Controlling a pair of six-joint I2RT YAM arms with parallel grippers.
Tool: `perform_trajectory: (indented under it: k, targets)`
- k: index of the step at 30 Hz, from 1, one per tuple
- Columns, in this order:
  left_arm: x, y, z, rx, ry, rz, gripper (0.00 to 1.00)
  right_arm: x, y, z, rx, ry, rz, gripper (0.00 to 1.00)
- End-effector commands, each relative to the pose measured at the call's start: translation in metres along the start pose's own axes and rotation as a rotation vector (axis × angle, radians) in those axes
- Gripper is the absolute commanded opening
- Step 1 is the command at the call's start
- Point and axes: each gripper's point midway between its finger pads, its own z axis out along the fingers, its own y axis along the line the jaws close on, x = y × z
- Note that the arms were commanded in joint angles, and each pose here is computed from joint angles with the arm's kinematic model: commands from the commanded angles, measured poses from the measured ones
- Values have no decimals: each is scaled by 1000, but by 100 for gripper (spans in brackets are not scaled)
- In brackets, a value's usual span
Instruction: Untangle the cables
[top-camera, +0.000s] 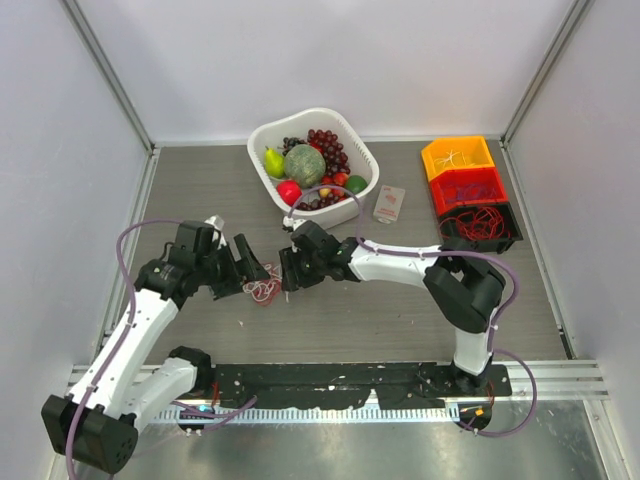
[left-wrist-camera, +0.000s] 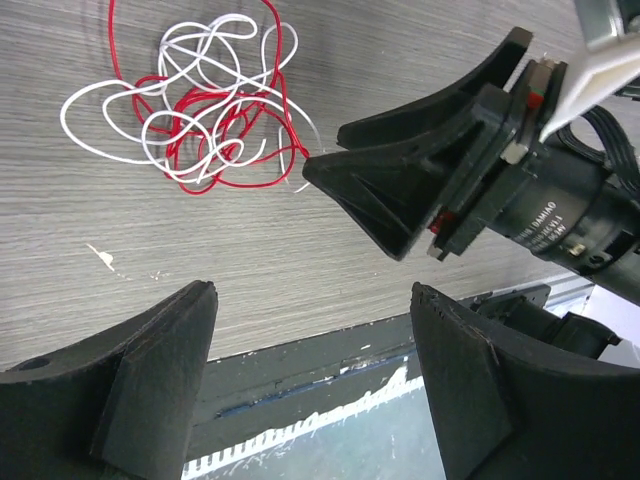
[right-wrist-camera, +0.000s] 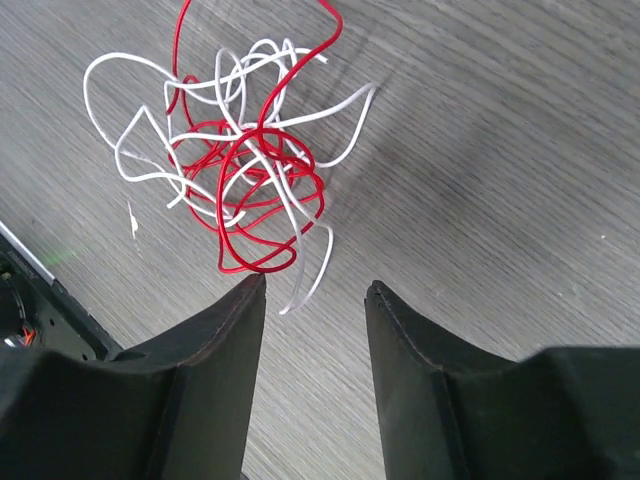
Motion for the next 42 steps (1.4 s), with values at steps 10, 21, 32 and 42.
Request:
perform_trajectory:
  k: [10,21,32,42]
  targets:
    - [12,-11,12,74,86,-44,78,-2,20,4,-13,-12,-4,1]
    - [21,30,103,-161,369,-113,87,-22,64,-89,-94,-163,-83,1]
    - [14,44,128,-240,408,-94,75,-147,109,-347,-130,-781,-94,1]
    - [11,53,113,-281,349,-47,76,-206,147,-533,-253,-1187,-117,1]
